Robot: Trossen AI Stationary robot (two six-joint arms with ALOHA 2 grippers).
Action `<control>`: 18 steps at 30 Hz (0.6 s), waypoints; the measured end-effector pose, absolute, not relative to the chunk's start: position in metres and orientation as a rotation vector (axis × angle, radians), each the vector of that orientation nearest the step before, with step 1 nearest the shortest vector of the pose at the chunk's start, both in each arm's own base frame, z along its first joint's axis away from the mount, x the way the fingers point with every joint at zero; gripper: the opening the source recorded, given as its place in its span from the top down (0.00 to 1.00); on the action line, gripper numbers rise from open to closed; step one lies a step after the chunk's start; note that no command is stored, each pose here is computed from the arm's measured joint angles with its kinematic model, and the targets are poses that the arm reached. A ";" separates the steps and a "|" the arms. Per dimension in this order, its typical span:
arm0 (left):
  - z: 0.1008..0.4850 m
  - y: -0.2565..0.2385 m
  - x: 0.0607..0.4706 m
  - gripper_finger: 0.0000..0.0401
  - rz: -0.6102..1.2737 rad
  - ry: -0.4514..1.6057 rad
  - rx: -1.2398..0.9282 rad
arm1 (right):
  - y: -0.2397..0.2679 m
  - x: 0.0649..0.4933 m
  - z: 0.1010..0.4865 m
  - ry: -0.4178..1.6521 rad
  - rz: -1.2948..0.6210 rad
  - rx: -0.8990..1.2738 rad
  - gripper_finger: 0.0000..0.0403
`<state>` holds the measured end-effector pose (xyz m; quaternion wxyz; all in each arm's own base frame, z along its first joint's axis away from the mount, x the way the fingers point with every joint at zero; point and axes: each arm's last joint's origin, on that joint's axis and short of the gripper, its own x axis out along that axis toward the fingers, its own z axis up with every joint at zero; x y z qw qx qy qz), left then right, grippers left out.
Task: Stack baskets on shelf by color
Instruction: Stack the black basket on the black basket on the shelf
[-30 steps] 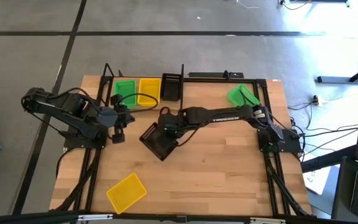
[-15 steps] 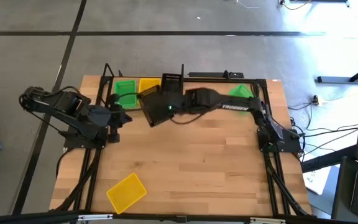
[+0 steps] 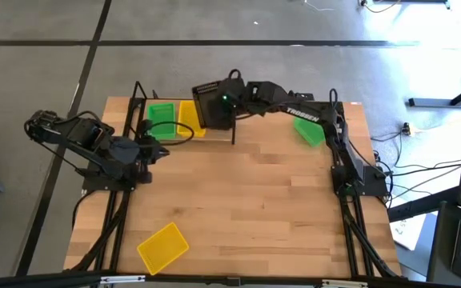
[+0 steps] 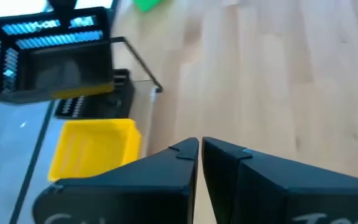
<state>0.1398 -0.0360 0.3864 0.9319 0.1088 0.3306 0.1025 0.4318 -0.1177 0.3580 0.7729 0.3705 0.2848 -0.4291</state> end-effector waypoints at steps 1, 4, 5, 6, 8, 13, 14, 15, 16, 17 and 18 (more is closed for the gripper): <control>0.387 -0.035 0.140 0.97 0.234 0.670 0.212 | -0.120 0.431 0.358 0.615 -0.940 0.788 1.00; 0.386 -0.033 0.143 0.97 0.290 0.666 0.208 | -0.123 0.430 0.359 0.612 -0.967 0.705 1.00; 0.386 -0.032 0.144 0.97 0.311 0.667 0.213 | -0.124 0.430 0.359 0.613 -0.977 0.677 1.00; 0.385 -0.031 0.145 0.97 0.329 0.669 0.214 | -0.124 0.430 0.359 0.616 -0.982 0.649 1.00; 0.385 -0.029 0.148 0.97 0.376 0.664 0.219 | -0.124 0.430 0.361 0.619 -0.989 0.593 1.00; 0.389 -0.018 0.161 0.97 0.626 0.563 0.165 | -0.120 0.433 0.363 0.614 -0.968 0.499 1.00; 0.389 -0.016 0.164 0.96 0.653 0.558 0.174 | -0.120 0.434 0.364 0.615 -0.958 0.484 1.00; 0.389 -0.013 0.165 0.96 0.674 0.561 0.184 | -0.119 0.434 0.364 0.619 -0.951 0.472 1.00; 0.388 -0.010 0.167 0.95 0.691 0.571 0.191 | -0.118 0.434 0.364 0.626 -0.942 0.457 1.00; 0.387 -0.007 0.169 0.93 0.705 0.580 0.191 | -0.117 0.435 0.364 0.629 -0.931 0.446 1.00; 0.386 -0.003 0.173 0.92 0.728 0.586 0.191 | -0.117 0.435 0.364 0.635 -0.925 0.434 1.00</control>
